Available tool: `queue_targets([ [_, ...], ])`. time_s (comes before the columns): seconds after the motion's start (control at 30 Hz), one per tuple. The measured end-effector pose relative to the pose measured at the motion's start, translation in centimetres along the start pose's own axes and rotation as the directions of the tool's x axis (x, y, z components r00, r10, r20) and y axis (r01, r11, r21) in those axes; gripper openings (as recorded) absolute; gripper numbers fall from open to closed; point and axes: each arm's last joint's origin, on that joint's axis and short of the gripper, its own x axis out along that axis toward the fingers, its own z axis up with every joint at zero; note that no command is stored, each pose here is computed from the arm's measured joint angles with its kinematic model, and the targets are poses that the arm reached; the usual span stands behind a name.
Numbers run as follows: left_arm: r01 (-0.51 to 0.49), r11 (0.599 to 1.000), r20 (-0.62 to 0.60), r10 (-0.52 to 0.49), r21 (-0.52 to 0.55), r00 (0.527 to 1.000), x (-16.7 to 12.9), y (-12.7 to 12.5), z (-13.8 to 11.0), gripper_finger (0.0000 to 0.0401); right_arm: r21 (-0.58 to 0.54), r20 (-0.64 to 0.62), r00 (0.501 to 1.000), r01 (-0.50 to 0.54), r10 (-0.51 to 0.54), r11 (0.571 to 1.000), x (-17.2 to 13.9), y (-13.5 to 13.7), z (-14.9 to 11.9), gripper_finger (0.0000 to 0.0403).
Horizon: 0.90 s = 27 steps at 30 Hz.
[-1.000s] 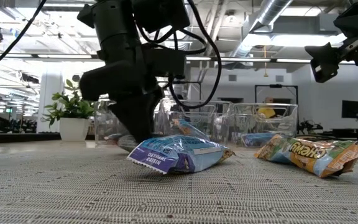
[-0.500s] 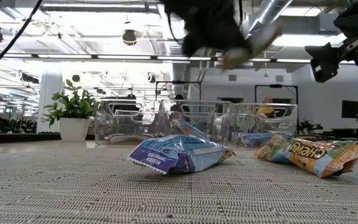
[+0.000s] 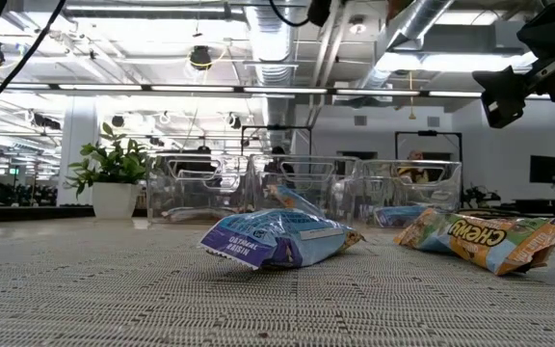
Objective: Pick and place Granola Bars by type
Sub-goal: Put the red granola bar into the left transparent bin
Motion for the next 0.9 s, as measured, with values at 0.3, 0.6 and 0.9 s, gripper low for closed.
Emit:
queue_targets([
  [0.3, -0.171, 0.983, -0.087, 0.166, -0.061, 0.982, 1.0, 4.6, -0.3, 0.0045, 0.0, 0.0, 1.0, 0.0, 0.0, 1.0, 0.0, 0.0, 0.0, 0.026],
  [0.6, -0.441, 0.896, -0.407, 0.424, 0.055, 0.809, 0.0, 14.6, -1.6, 0.0045, 0.0, 0.0, 1.0, 0.0, 0.0, 1.0, 0.0, 0.0, 0.0, 0.026],
  [0.9, -0.587, 0.767, -0.609, 0.602, 0.259, 0.517, -4.8, 22.6, -1.6, 0.0045, 0.0, 0.002, 1.0, -0.001, 0.001, 1.0, 0.0, 0.0, 0.0, 0.026],
])
